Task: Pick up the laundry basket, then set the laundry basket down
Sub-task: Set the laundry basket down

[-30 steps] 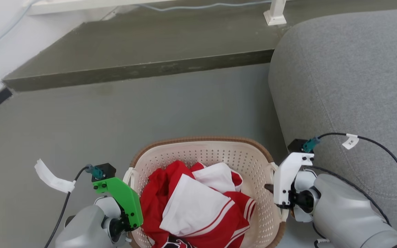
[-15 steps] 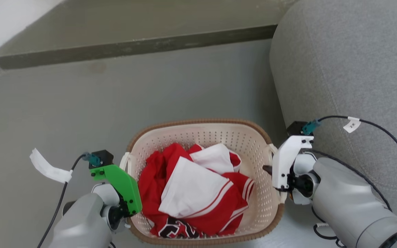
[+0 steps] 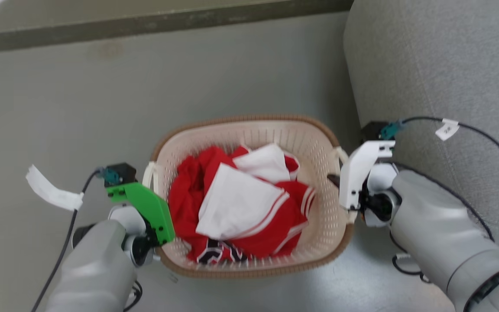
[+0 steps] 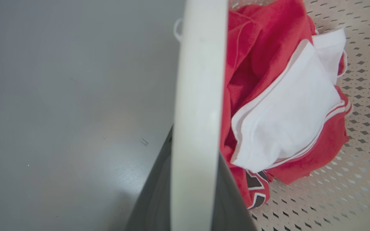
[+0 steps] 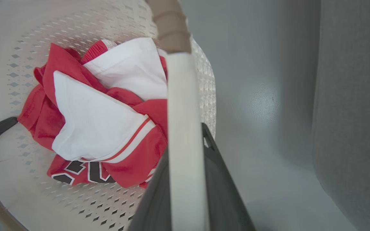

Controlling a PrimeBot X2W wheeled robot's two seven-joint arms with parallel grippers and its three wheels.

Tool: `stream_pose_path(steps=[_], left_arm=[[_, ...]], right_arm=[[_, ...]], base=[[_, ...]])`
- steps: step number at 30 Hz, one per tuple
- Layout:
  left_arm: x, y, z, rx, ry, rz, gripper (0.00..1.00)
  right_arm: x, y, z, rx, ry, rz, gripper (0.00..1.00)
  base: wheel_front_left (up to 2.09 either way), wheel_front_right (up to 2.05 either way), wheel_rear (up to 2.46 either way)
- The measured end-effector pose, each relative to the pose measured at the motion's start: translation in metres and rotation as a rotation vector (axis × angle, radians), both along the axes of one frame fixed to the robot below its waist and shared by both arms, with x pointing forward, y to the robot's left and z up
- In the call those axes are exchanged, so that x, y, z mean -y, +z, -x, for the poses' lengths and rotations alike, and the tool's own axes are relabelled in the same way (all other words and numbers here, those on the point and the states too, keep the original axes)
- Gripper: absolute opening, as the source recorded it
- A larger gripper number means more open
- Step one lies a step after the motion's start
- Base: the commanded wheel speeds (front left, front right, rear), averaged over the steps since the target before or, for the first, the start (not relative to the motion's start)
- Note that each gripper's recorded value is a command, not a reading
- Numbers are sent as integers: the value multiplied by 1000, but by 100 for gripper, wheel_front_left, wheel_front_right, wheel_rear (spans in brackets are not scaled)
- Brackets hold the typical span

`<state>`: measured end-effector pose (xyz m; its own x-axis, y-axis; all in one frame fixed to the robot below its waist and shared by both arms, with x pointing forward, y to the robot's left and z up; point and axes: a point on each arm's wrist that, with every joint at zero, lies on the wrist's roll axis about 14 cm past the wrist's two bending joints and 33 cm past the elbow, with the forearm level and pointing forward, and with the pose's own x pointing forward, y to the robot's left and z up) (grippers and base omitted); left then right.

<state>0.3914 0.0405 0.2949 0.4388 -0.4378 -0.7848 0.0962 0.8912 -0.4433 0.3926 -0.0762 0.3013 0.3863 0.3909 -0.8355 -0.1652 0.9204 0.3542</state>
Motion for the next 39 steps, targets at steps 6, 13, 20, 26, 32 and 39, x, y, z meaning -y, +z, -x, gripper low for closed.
stream_pose_path(steps=[6,13,20,26,32,39], left_arm=[[1,-8,-14,-1,4,8,0],[2,-24,-26,-27,14,16,0],[4,-40,-38,-36,26,26,0],[3,-55,-47,-39,2,7,0],[5,-64,-65,-27,12,18,0],[5,-80,-79,-28,24,23,0]], right_arm=[[1,-8,-17,9,-1,3,0],[0,-25,-29,-7,8,7,0],[0,-40,-44,-1,6,7,0],[1,-54,-54,-2,0,7,0],[2,-65,-71,17,-8,5,0],[1,-81,-87,30,-6,6,0]], base=[[0,0,0],[0,0,0],[0,0,0],[0,0,0],[0,0,0],[0,0,0]])
